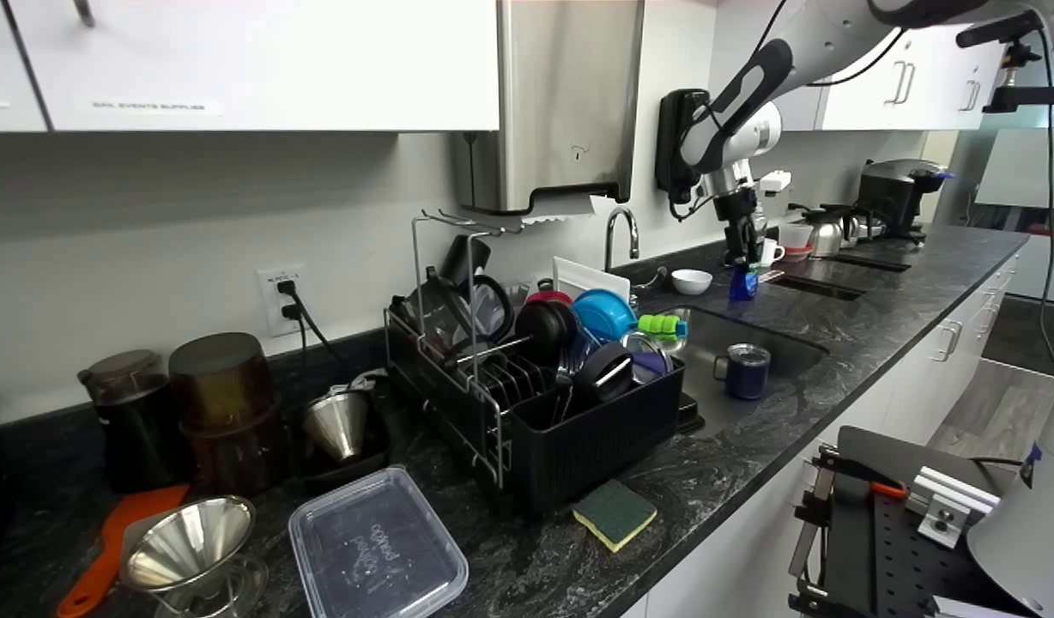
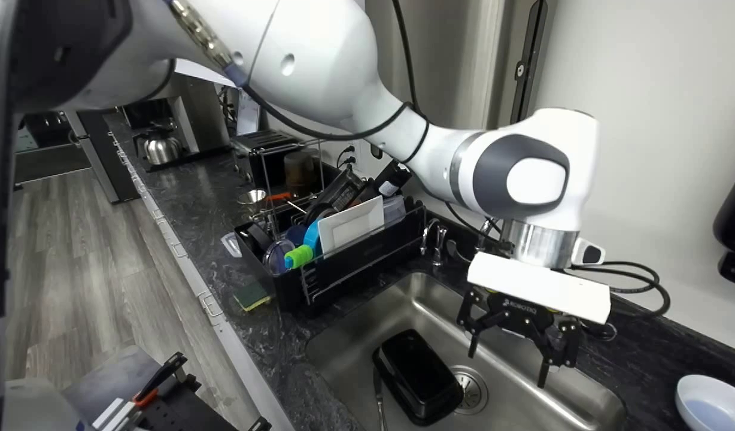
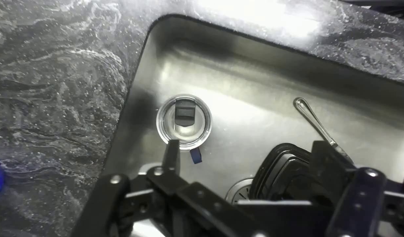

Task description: Put the blue object on the dish rack

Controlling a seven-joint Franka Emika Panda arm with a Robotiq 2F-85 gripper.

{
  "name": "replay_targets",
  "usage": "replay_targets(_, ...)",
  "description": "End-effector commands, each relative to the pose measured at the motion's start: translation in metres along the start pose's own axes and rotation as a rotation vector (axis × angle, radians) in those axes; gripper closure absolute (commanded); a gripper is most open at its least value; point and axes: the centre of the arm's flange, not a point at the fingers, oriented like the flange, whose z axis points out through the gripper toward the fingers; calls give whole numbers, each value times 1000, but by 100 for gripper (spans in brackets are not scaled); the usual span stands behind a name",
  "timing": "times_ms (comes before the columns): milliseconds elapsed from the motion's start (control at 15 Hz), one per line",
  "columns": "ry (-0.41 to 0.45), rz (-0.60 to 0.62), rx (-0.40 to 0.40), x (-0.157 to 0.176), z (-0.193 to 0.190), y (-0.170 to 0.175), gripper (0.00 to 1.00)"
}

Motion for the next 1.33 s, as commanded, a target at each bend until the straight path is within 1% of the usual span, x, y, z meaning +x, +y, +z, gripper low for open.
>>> replay_targets(0,50,-94,50,15,43,23,0)
replay_targets(200,104,-149,67,13,81,35,0)
replay_targets(467,182,-216,69,7,111,39,0)
replay_targets(800,228,-321,49,8,130,38,0)
replay_targets(933,249,-320,15,10,131,39,0)
replay_targets(1000,200,-301,33,13,128,41,0)
replay_targets(1267,214,-304,15,14,128,42,0)
